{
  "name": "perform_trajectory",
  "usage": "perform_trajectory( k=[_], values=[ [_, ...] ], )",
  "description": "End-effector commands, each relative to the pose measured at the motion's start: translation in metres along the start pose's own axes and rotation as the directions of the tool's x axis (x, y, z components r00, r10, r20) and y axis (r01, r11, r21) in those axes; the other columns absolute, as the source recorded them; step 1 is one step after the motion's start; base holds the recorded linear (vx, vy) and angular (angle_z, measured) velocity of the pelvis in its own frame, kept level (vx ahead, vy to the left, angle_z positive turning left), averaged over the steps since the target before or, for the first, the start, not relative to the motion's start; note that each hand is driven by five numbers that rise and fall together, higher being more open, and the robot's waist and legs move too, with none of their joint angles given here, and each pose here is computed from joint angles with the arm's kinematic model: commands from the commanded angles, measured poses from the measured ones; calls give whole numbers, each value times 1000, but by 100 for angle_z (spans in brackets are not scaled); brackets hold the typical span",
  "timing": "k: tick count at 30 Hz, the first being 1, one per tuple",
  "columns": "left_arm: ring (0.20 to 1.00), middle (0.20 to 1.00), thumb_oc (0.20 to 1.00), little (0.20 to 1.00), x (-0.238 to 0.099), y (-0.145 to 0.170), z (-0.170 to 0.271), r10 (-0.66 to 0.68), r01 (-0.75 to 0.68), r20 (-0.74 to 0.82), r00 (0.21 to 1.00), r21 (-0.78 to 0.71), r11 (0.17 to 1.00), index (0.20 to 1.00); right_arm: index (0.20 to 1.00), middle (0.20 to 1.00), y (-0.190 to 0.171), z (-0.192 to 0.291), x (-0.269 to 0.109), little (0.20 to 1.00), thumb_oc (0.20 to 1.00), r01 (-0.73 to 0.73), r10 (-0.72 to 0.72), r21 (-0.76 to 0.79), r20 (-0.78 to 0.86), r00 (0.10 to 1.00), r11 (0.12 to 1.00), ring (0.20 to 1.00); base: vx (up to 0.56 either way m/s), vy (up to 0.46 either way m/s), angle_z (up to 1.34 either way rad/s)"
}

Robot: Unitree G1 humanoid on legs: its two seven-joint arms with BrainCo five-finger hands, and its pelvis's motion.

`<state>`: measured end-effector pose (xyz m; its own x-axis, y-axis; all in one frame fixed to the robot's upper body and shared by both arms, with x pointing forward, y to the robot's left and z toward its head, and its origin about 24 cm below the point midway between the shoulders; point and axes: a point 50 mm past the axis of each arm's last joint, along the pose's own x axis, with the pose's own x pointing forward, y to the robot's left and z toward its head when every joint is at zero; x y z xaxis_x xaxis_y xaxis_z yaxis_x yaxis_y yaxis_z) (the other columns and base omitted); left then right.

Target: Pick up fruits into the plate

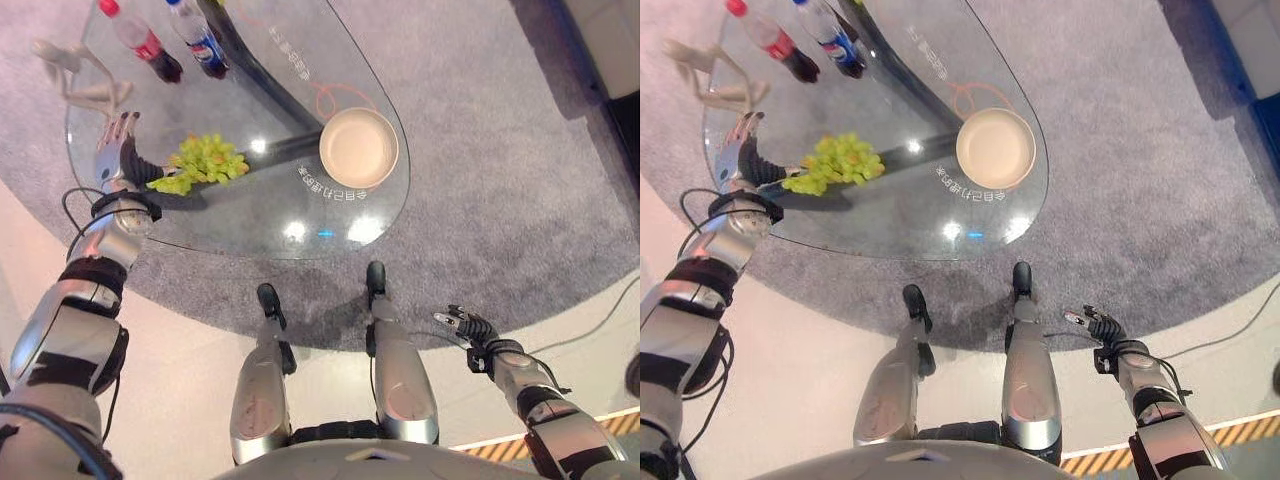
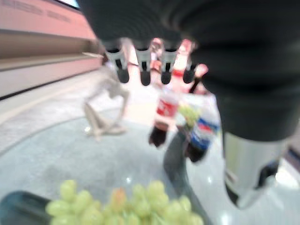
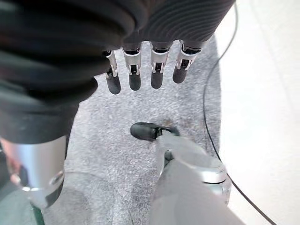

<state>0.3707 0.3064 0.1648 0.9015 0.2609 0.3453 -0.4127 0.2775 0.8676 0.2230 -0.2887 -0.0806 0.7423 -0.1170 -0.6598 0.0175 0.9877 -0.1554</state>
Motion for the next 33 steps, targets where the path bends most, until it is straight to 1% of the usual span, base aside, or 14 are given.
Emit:
perform_trajectory(
  k=[1,5,8,11,13,16,20,24,28,33],
  values=[
    [1000,1000,1000,1000,15,37,-11,66,-64,-10,998,138,988,1000,1000,1000,-14,8,-3,1000,1000,26,-25,-14,30,999,1000,1000,-49,39,-1],
    [1000,1000,1000,1000,21,39,-6,49,-42,-31,998,180,983,1000,1000,1000,-14,13,-3,1000,1000,14,-13,-29,47,999,999,1000,-10,2,0],
    [1000,1000,1000,1000,27,43,-3,46,-34,-57,997,200,979,1000,1000,1000,-9,17,-2,1000,1000,10,-9,-8,88,996,1000,1000,-9,-42,4],
    [1000,1000,1000,1000,30,47,-4,42,-20,-87,995,246,969,1000,1000,1000,-5,35,1,1000,1000,1,-2,6,149,989,1000,1000,7,-17,2],
    [1000,1000,1000,1000,30,47,-6,47,-20,-102,994,247,969,1000,1000,1000,-3,42,1,1000,1000,-4,2,11,172,985,1000,1000,3,-4,2],
    [1000,1000,1000,1000,32,54,-9,85,-41,-172,981,248,968,1000,1000,1000,0,52,1,1000,1000,-9,3,28,209,978,1000,1000,0,0,0],
    [1000,1000,1000,1000,34,62,-13,137,-75,-232,963,258,963,1000,1000,1000,4,55,1,1000,1000,-20,15,21,223,975,1000,1000,0,0,0],
    [1000,1000,1000,1000,32,66,-20,161,-76,-308,937,270,960,1000,1000,1000,8,54,1,1000,1000,-33,26,25,236,971,999,1000,6,-21,3],
    [1000,1000,1000,1000,28,71,-31,211,-110,-377,902,273,956,1000,1000,1000,12,57,1,1000,1000,-49,37,40,263,964,998,1000,3,-20,0],
    [1000,1000,1000,1000,23,84,-44,311,-194,-455,834,286,938,1000,1000,1000,15,60,0,1000,1000,-67,48,56,282,958,996,1000,0,0,0]
  ],
)
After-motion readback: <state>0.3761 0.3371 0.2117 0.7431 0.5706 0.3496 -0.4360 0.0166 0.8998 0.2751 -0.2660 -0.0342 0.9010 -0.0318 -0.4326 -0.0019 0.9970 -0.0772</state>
